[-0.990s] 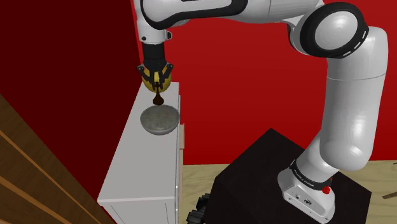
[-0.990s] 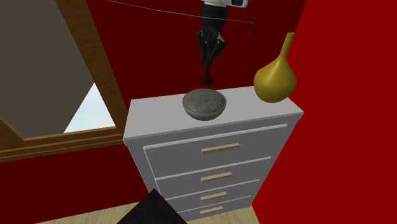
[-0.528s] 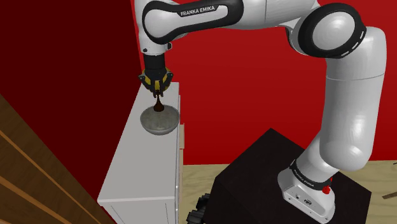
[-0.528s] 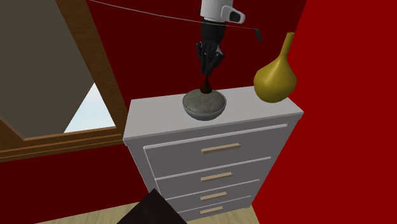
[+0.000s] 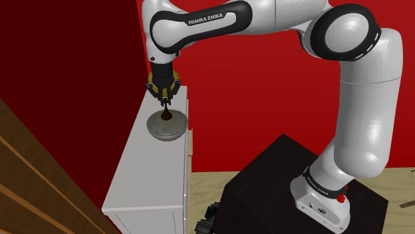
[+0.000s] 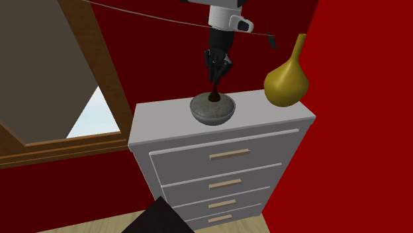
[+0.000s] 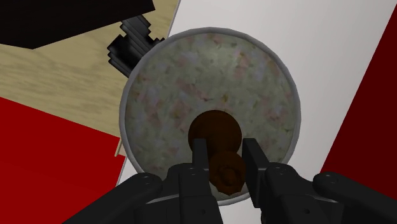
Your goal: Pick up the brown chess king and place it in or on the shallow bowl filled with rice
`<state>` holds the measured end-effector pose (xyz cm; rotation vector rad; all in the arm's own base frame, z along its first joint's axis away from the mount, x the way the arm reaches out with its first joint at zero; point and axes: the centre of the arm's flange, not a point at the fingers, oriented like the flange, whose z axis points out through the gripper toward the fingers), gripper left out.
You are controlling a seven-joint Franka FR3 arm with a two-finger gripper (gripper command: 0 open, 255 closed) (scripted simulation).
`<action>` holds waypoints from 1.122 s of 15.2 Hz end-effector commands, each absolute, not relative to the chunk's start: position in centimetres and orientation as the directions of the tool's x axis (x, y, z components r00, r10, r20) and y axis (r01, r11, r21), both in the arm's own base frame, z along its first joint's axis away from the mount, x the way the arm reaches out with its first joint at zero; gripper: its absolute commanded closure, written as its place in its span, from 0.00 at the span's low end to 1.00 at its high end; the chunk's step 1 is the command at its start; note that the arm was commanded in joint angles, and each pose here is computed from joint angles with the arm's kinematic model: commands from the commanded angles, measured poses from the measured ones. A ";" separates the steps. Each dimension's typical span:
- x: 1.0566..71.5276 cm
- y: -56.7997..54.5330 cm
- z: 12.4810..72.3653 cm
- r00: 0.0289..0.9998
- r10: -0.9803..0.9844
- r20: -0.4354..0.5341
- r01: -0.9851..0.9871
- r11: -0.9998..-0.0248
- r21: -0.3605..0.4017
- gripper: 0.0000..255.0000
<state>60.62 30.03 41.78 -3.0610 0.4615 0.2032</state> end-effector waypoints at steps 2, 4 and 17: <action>60.6 30.0 41.8 0.947 -0.291 -0.135 -0.296 -0.955 -0.019 1.00; 60.6 30.0 41.8 0.947 -0.291 -0.135 -0.296 -0.955 -0.019 0.00; 61.2 29.7 46.7 0.947 -0.291 -0.135 -0.296 -0.955 -0.019 0.00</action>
